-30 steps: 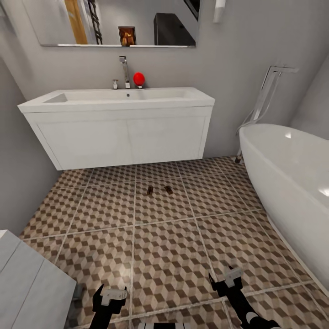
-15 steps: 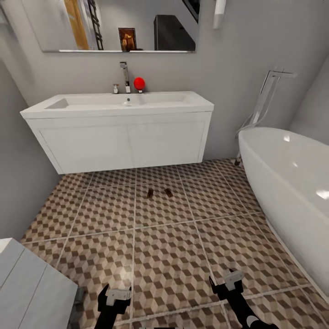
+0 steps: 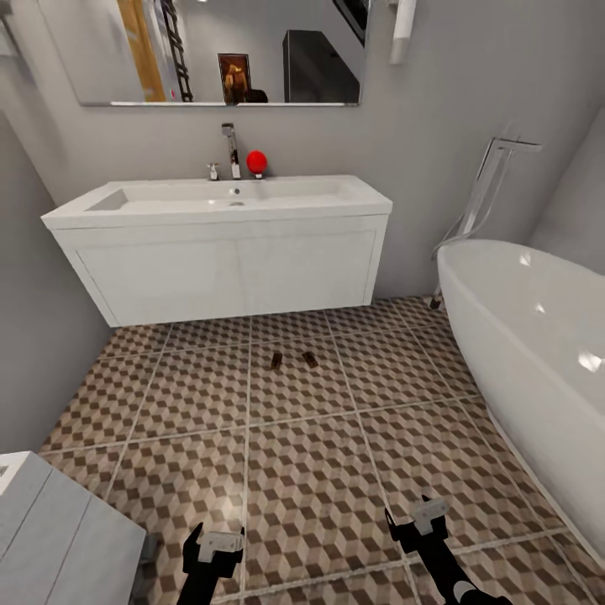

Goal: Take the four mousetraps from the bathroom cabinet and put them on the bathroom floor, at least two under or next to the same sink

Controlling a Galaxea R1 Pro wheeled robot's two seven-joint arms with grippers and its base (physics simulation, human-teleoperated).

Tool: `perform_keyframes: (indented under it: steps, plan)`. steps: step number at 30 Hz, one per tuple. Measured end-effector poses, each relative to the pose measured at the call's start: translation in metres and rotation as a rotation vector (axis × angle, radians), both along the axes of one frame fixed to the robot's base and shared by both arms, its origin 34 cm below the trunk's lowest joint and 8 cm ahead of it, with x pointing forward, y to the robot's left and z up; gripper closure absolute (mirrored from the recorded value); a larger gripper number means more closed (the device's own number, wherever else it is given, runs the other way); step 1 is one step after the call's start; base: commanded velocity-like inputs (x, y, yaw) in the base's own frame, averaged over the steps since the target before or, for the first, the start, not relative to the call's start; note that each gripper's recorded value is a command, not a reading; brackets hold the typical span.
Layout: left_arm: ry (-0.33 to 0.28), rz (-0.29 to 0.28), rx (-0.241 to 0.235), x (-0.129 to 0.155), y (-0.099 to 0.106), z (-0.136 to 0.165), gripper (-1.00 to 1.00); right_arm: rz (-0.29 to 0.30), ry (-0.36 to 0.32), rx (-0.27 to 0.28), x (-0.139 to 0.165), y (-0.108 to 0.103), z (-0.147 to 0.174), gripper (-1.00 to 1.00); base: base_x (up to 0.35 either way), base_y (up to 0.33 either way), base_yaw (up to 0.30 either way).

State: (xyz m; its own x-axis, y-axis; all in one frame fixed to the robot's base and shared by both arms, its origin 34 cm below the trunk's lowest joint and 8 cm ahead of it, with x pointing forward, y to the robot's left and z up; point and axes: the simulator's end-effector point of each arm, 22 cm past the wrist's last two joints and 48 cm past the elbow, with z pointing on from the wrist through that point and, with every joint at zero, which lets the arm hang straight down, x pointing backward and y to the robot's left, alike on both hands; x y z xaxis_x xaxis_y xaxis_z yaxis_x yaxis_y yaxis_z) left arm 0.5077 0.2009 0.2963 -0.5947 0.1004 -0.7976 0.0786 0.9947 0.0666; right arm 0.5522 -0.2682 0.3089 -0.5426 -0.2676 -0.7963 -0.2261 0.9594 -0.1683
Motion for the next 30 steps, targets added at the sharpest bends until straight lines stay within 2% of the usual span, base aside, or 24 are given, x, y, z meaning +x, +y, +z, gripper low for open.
perform_keyframes:
  steps: [14, 30]
  plan:
    - [0.003, 0.002, 0.001, 0.006, 0.001, 0.03, -1.0, -0.001, 0.001, -0.001, 0.006, -0.001, 0.03, -1.0, 0.0, 0.0, 0.0]
    - [0.003, 0.008, 0.024, 0.013, 0.018, 0.063, -1.0, -0.002, 0.01, -0.004, 0.007, -0.003, 0.061, -1.0, 0.0, 0.0, 0.0]
